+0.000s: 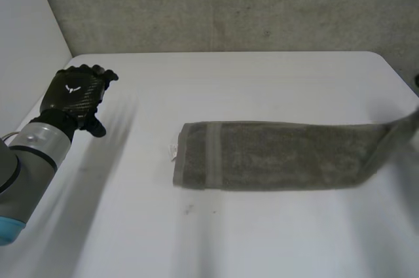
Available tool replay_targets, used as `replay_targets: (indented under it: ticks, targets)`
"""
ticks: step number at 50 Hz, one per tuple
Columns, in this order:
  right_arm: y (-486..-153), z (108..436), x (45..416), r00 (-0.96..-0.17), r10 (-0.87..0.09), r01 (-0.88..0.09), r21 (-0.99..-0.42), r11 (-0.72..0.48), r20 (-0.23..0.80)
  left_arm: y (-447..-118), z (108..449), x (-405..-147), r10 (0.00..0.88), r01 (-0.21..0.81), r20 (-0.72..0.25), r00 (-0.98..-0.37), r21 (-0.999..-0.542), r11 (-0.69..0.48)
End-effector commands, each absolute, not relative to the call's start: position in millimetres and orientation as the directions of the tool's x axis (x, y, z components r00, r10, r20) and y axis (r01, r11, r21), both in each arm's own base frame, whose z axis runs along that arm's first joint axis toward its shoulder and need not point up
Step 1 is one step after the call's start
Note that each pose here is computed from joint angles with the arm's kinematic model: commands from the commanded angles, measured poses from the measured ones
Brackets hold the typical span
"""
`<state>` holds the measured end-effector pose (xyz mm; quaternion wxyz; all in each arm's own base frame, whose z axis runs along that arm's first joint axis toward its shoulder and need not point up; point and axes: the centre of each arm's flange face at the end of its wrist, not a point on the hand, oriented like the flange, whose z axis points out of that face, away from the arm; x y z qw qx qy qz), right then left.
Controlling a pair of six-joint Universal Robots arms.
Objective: Fold the towel.
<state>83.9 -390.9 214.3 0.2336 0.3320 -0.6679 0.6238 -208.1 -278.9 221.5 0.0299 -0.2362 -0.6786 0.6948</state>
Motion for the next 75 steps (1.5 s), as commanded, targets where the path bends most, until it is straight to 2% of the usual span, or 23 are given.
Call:
replay_targets:
  ticks: [1,2,4,5,9,10,12,14,19,23,27,28,29,31,34,36,39,43,49,60,69,71,75]
  targets:
    - [-336,247,231,-0.653,-0.326,-0.616,-0.729,-0.298,0.684,-277,224,-208,0.363,0.278,-0.289,-0.886,-0.957,-0.083]
    - [-335,247,231,-0.652,-0.327,-0.615,-0.729,-0.299,0.684,-277,225,-208,0.362,0.277,-0.289,-0.886,-0.957,-0.086]
    - [-294,242,291,-0.582,-0.438,-0.552,-0.728,-0.406,0.685,-276,225,-209,0.362,0.277,-0.289,-0.886,-0.957,-0.086]
    - [-294,242,291,-0.581,-0.439,-0.552,-0.728,-0.406,0.685,-276,225,-209,0.362,0.277,-0.289,-0.886,-0.957,-0.086]
    - [-233,204,359,-0.437,-0.604,-0.483,-0.741,-0.467,0.666,-276,225,-209,0.363,0.277,-0.289,-0.886,-0.957,-0.086]
    - [-233,204,360,-0.437,-0.605,-0.483,-0.741,-0.467,0.666,-276,225,-210,0.366,0.277,-0.289,-0.885,-0.957,-0.087]
    - [-203,174,382,-0.35,-0.677,-0.476,-0.745,-0.467,0.648,-275,225,-210,0.367,0.277,-0.289,-0.884,-0.957,-0.088]
    - [-191,158,389,-0.31,-0.707,-0.482,-0.746,-0.46,0.636,-275,224,-211,0.371,0.277,-0.289,-0.883,-0.957,-0.087]
    - [-173,129,397,-0.243,-0.751,-0.501,-0.742,-0.445,0.614,-274,221,-213,0.379,0.279,-0.289,-0.879,-0.957,-0.083]
    - [-175,133,396,-0.26,-0.744,-0.504,-0.744,-0.439,0.615,-274,223,-218,0.391,0.278,-0.294,-0.872,-0.956,-0.098]
    - [-185,163,390,-0.363,-0.7,-0.493,-0.764,-0.416,0.615,-274,224,-227,0.408,0.273,-0.295,-0.864,-0.955,-0.113]
    - [-195,174,381,-0.418,-0.685,-0.489,-0.783,-0.385,0.597,-274,225,-234,0.425,0.265,-0.292,-0.857,-0.956,-0.123]
    - [-195,174,381,-0.418,-0.684,-0.489,-0.783,-0.384,0.597,-273,225,-244,0.445,0.257,-0.288,-0.848,-0.958,-0.131]
    - [-217,194,358,-0.532,-0.662,-0.457,-0.837,-0.3,0.528,-270,227,-254,0.469,0.25,-0.29,-0.834,-0.957,-0.146]
    - [-224,200,345,-0.581,-0.659,-0.432,-0.867,-0.248,0.477,-262,228,-274,0.51,0.238,-0.291,-0.809,-0.957,-0.169]
    - [-239,210,316,-0.678,-0.631,-0.376,-0.915,-0.145,0.378,-259,226,-284,0.525,0.235,-0.289,-0.8,-0.957,-0.169]
    - [-250,205,285,-0.729,-0.606,-0.362,-0.931,-0.053,0.318,-253,214,-302,0.54,0.245,-0.288,-0.791,-0.958,-0.152]
    - [-254,189,258,-0.742,-0.602,-0.388,-0.921,0.027,0.296,-246,189,-324,0.555,0.277,-0.288,-0.781,-0.955,-0.106]
    - [-255,153,214,-0.761,-0.592,-0.431,-0.889,0.158,0.264,-238,161,-335,0.574,0.319,-0.295,-0.764,-0.946,-0.062]
    - [-276,120,189,-0.749,-0.577,-0.48,-0.868,0.131,0.327,-234,141,-333,0.589,0.353,-0.294,-0.753,-0.936,-0.017]
    - [-296,142,198,-0.745,-0.546,-0.476,-0.879,0.032,0.384,-221,150,-323,0.587,0.356,-0.296,-0.754,-0.934,-0.014]
    - [-290,161,231,-0.699,-0.582,-0.461,-0.884,-0.079,0.416,-220,155,-320,0.58,0.35,-0.297,-0.759,-0.936,-0.021]
    - [-277,181,269,-0.66,-0.6,-0.439,-0.88,-0.179,0.451,-218,172,-309,0.549,0.336,-0.299,-0.781,-0.941,-0.035]
